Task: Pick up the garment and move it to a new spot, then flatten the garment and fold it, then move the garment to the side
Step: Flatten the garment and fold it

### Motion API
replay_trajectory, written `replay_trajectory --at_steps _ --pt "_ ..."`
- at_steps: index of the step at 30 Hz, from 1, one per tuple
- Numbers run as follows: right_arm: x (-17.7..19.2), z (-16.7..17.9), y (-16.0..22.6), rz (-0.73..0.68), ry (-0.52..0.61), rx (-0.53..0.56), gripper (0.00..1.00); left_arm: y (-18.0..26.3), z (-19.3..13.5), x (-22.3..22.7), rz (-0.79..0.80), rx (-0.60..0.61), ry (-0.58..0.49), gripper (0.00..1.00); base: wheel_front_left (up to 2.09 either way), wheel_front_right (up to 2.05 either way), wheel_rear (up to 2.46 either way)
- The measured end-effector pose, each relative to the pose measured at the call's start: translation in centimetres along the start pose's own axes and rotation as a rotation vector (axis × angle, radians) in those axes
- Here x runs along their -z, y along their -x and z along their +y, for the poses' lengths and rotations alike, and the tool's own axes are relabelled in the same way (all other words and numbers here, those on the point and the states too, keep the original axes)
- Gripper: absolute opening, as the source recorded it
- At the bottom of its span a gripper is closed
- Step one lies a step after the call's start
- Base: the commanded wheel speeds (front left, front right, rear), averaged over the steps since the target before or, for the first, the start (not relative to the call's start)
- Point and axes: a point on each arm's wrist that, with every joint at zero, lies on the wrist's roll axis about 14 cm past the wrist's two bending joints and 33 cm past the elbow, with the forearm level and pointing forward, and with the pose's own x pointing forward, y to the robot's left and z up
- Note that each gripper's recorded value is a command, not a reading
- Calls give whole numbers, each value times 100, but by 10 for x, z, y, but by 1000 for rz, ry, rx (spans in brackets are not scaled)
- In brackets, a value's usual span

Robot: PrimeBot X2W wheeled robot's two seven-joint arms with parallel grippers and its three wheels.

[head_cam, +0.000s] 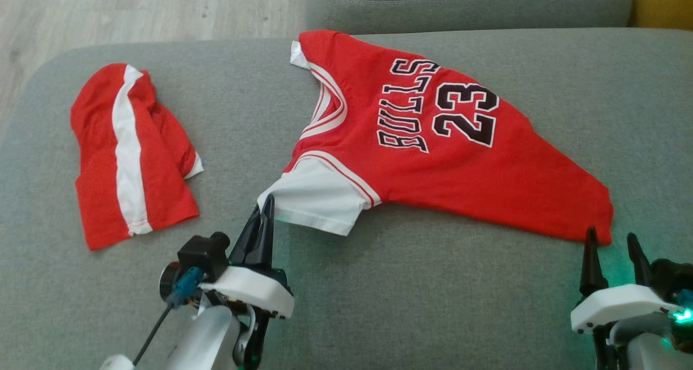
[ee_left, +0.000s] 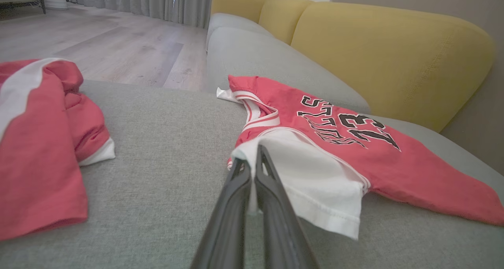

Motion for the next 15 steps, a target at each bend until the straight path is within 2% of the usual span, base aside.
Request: replay_trajectory --at_steps 9,15 --pt "32 -1 -4 126 -89 36 100 15 2 12 21 -17 11 0 0 0 0" --pt "32 4 -10 132 -125 34 100 15 -1 7 6 -8 4 0 0 0 0"
